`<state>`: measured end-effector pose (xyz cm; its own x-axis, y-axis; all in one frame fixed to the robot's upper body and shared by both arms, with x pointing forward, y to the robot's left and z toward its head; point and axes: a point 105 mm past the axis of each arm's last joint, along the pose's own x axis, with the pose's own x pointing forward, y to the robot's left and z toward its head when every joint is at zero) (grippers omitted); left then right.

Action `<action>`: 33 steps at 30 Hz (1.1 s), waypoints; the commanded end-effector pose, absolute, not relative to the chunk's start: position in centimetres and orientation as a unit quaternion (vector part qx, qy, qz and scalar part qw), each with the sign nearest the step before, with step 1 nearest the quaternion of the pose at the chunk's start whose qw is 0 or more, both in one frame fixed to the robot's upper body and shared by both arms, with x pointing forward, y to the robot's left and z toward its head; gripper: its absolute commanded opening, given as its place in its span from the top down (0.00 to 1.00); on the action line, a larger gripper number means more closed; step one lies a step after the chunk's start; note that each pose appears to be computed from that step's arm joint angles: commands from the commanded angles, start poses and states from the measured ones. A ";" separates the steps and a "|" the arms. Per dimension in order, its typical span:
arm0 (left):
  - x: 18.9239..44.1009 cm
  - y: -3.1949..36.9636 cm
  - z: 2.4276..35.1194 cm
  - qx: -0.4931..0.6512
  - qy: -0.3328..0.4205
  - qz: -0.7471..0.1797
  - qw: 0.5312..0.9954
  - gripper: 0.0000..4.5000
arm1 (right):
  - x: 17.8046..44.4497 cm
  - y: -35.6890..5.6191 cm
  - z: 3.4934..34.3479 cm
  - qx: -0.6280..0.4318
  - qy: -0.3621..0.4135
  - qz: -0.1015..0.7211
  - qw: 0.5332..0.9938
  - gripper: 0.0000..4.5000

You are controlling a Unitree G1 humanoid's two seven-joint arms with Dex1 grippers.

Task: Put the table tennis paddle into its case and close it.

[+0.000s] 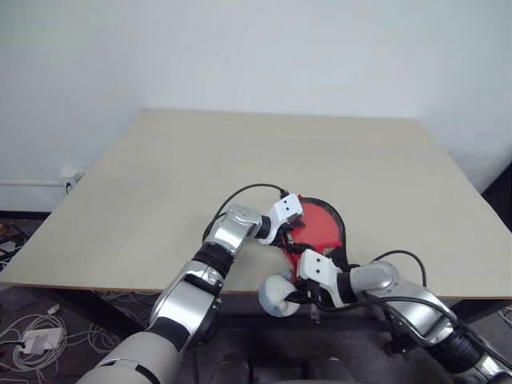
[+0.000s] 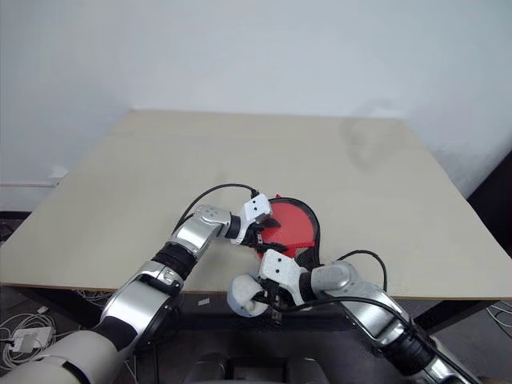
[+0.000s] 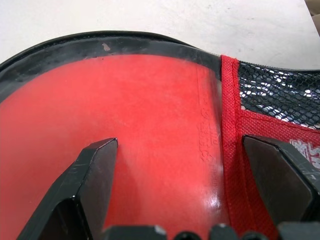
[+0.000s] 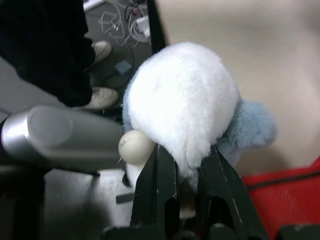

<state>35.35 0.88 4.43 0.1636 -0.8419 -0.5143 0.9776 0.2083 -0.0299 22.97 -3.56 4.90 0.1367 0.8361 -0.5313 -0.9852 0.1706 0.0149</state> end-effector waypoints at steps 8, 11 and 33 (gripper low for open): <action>34.1 1.2 1.6 0.161 0.275 -0.608 0.727 0.06 | 30.2 -4.8 9.8 -0.166 0.107 0.496 0.846 0.99; 34.2 1.1 1.6 0.162 0.274 -0.608 0.728 0.06 | 30.8 -5.0 11.5 -0.133 0.085 0.488 0.859 0.99; 35.4 1.5 2.4 0.152 0.259 -0.588 0.751 0.06 | 27.4 -8.0 15.8 0.010 0.040 0.515 0.856 0.21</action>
<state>36.25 0.92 4.56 0.2132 -0.8347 -0.5077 0.9661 0.2577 -0.0180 27.50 -7.84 12.99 0.4597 0.8734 -0.1611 -0.8760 0.4757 0.0798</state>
